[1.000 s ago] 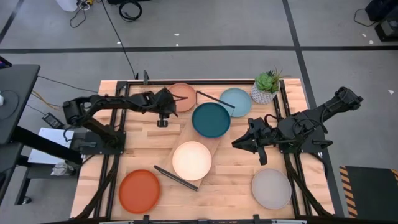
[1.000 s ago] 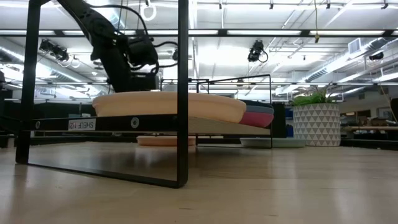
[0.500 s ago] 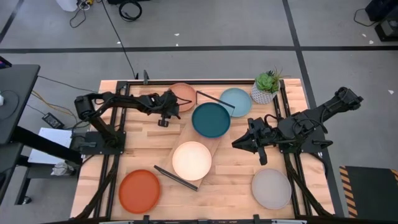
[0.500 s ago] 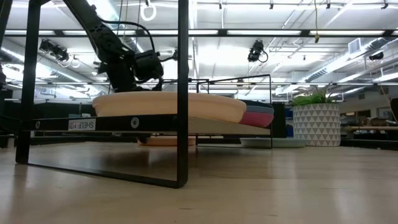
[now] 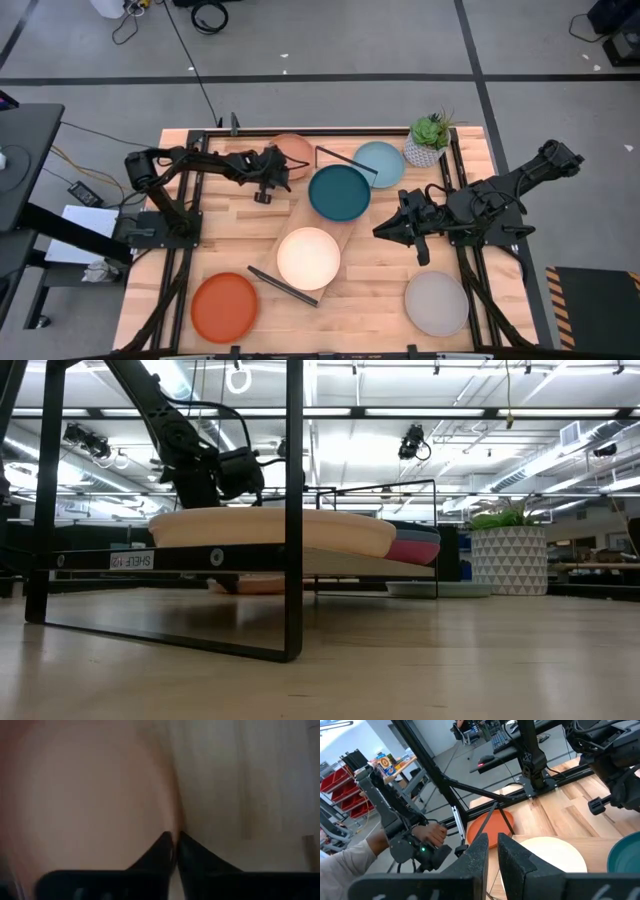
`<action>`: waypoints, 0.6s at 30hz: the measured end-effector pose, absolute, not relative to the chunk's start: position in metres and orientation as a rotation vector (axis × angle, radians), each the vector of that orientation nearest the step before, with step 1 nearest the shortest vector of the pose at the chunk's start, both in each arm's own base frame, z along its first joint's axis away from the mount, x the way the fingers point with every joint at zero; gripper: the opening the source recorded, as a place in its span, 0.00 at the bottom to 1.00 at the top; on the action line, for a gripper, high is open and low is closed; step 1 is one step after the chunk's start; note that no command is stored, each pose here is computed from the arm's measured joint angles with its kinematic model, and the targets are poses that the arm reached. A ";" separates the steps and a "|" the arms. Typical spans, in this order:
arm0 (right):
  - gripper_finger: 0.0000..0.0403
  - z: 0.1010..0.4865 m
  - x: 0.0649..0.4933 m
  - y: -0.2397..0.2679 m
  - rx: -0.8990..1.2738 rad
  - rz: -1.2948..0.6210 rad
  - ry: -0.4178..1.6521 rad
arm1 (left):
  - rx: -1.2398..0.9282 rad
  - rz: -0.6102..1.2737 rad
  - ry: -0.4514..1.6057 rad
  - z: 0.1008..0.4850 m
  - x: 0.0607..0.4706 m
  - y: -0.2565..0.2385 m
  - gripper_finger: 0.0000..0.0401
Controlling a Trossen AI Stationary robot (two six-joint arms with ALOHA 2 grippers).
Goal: Place and stack plates onto a shelf
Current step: Stack the brown plate on top of the peach plate on the shelf
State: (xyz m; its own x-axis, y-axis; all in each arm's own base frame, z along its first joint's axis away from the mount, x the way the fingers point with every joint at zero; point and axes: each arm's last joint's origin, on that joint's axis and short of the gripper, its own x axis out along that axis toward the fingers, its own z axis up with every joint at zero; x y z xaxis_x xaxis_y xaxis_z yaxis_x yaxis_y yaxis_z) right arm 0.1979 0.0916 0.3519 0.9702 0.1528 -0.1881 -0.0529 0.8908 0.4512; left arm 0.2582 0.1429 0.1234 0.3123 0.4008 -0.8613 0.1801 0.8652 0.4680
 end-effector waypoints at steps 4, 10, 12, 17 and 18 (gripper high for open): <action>0.12 0.352 0.198 0.092 0.460 0.108 0.222 | 0.525 0.205 1.298 0.123 0.257 0.141 0.04; 0.12 0.352 0.198 0.092 0.460 0.108 0.222 | 0.433 0.211 1.421 0.142 0.262 0.138 0.04; 0.12 0.352 0.198 0.092 0.460 0.108 0.222 | 0.392 0.207 1.463 0.154 0.266 0.136 0.04; 0.12 0.352 0.198 0.092 0.461 0.108 0.222 | 0.312 0.145 1.530 0.190 0.276 0.125 0.04; 0.12 0.352 0.198 0.092 0.460 0.108 0.222 | 0.299 0.129 1.538 0.200 0.277 0.121 0.04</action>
